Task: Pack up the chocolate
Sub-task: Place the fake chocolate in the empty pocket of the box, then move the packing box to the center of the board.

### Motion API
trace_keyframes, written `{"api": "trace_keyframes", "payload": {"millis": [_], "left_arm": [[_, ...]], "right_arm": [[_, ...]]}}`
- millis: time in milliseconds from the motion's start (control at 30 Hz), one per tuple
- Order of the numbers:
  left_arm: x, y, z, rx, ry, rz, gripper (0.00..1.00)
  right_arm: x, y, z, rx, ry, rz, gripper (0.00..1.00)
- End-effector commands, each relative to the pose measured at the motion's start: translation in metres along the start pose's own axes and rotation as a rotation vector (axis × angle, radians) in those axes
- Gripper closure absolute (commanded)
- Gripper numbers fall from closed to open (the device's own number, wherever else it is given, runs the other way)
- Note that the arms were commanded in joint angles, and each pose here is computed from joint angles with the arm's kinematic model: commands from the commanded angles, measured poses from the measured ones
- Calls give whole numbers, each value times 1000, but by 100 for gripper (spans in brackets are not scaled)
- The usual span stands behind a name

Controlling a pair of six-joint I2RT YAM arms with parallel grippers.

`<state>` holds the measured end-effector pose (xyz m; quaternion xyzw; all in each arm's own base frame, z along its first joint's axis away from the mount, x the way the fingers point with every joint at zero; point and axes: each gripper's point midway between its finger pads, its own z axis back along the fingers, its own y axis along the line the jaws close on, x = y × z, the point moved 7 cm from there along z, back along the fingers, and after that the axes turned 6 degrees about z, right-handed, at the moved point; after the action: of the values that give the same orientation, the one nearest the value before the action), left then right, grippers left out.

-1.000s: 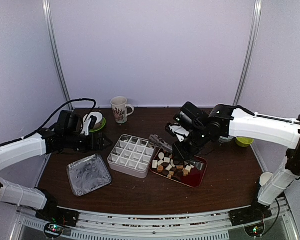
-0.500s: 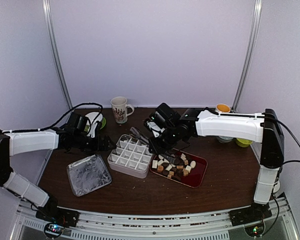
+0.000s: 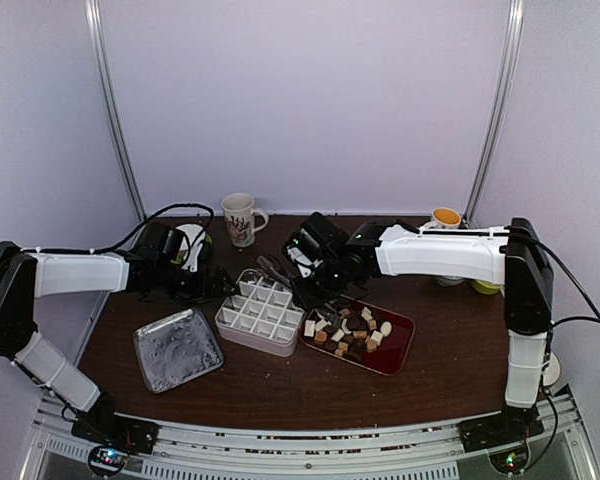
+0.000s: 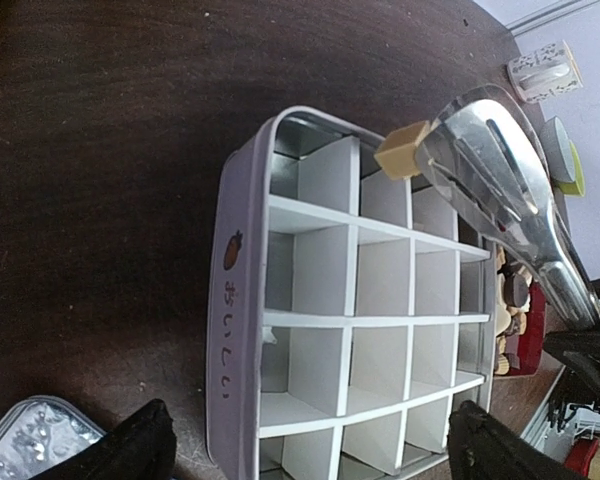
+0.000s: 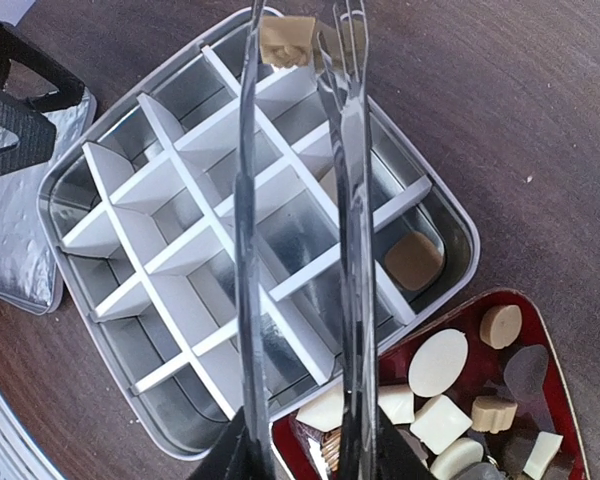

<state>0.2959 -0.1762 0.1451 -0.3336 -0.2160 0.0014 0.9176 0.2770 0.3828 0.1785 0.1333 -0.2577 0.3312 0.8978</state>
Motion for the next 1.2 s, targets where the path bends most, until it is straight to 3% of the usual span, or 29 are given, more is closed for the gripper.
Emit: {"api": "trace_keyframes", "payload": {"millis": [0, 400, 633, 1167], "left_arm": [[15, -9, -2, -46, -38, -27, 3], [18, -6, -13, -43, -14, -30, 3], [18, -2, -28, -52, 26, -38, 10], [-4, -14, -51, -124, 128, -69, 16]], "right_arm": [[8, 0, 2, -32, -30, 20, 66], [9, -2, 26, -32, -62, 20, 65], [-5, -9, 64, -34, -96, 9, 64], [-112, -40, 101, -76, 47, -49, 65]]}}
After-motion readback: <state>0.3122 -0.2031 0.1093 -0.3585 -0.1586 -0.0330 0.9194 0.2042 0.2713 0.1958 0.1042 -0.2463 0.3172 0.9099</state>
